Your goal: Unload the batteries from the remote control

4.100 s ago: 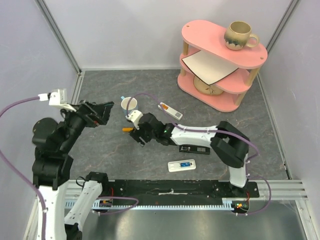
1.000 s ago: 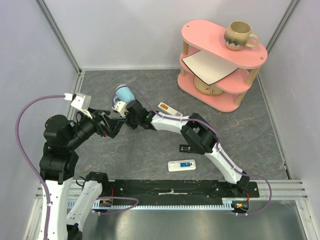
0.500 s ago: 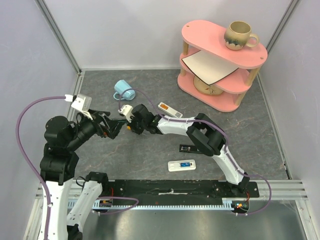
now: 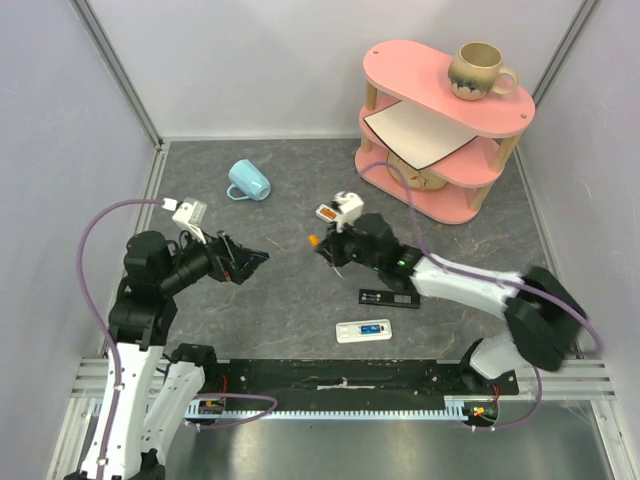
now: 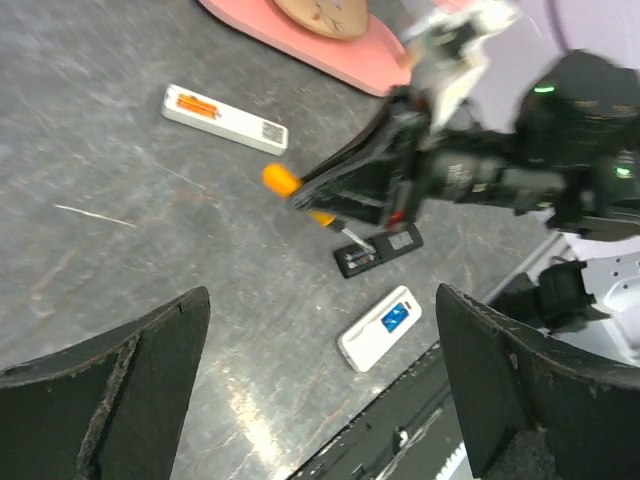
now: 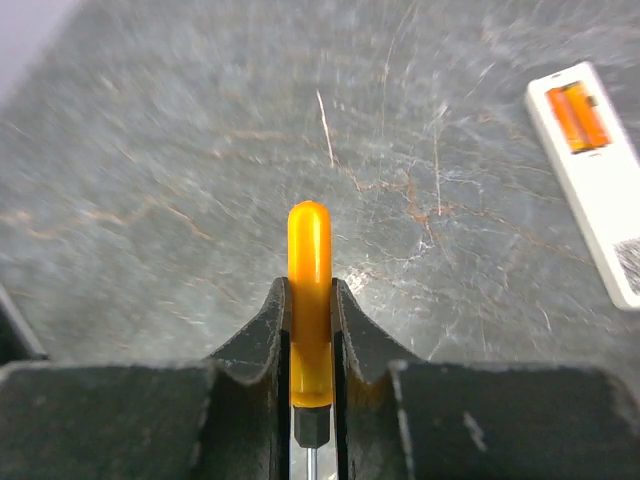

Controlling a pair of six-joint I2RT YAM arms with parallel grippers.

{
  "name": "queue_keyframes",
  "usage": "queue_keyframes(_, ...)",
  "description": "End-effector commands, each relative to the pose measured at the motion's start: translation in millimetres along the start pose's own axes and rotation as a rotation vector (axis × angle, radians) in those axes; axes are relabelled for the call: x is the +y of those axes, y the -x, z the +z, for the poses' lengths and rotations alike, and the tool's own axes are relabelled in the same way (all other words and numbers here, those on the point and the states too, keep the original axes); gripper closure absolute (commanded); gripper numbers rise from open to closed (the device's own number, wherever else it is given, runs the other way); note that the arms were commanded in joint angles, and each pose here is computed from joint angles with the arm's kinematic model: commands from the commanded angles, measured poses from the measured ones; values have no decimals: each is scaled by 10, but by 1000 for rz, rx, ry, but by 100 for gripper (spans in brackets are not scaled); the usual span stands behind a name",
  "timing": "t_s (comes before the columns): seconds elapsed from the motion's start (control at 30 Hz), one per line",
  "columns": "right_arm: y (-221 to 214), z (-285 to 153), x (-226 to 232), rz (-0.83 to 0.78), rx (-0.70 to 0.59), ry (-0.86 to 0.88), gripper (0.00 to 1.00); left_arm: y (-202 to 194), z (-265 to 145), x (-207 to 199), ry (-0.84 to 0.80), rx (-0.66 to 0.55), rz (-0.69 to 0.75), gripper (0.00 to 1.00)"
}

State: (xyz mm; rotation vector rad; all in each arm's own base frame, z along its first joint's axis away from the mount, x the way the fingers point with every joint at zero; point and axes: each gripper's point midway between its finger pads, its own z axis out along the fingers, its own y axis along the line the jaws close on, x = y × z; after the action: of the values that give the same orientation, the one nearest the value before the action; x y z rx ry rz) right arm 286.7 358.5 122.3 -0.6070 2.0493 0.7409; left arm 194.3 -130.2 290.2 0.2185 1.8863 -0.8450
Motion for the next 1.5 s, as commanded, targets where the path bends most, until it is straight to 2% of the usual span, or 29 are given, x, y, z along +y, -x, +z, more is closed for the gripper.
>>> queue_keyframes(0.0, 522, -588, 2, 220, -294, -37, 100, -109, 136, -197, -170, 7, -123, 1)
queue_keyframes(0.03, 650, -787, 27, 269, -355, -22, 100, -131, 152, -218, -191, 7, -132, 1)
queue_keyframes(0.07, 557, -852, -29, 292, -363, -37, 100, -162, 195, -263, -227, 3, -149, 1)
queue_keyframes(0.13, 671, -1073, -52, 336, -442, -36, 100, -192, 247, -329, -268, 5, -154, 1)
queue_keyframes(0.23, 650, -1203, -88, 375, -476, -37, 100, -309, 449, -386, -277, 69, -144, 1)
queue_keyframes(0.37, 744, -1280, -66, 362, -492, -35, 100, -510, 844, -633, -321, 226, -91, 1)
queue_keyframes(0.67, 1027, -1501, -152, 435, -610, -57, 100, -671, 1237, -1110, -509, 231, -126, 1)
queue_keyframes(0.83, 1067, -1509, -99, 475, -620, -16, 100, -803, 1441, -1292, -564, 267, -154, 1)
queue_keyframes(0.93, 1039, -1493, -49, 493, -611, 18, 100, -830, 1523, -1384, -588, 273, -158, 6)
queue_keyframes(1.1, 1030, -1501, 43, 529, -606, 80, 100, -818, 1666, -1431, -602, 264, -166, 23)
queue_keyframes(1.13, 1028, -1501, 55, 532, -602, 88, 100, -791, 1694, -1427, -592, 254, -168, 32)
queue_keyframes(1.2, 1015, -1496, 71, 539, -594, 94, 100, -776, 1719, -1420, -585, 245, -166, 43)
queue_keyframes(1.23, 1001, -1493, 71, 541, -590, 96, 100, -765, 1724, -1416, -583, 237, -162, 53)
queue_keyframes(1.3, 988, -1486, 79, 542, -584, 101, 100, -732, 1707, -1429, -590, 220, -158, 64)
queue_keyframes(1.33, 974, -1481, 89, 542, -578, 104, 100, -710, 1693, -1443, -600, 208, -155, 77)
queue_keyframes(1.4, 935, -1458, 86, 545, -565, 103, 100, -695, 1658, -1450, -604, 203, -154, 97)
queue_keyframes(1.47, 895, -1434, 66, 543, -551, 91, 100, -734, 1647, -1413, -583, 219, -148, 98)
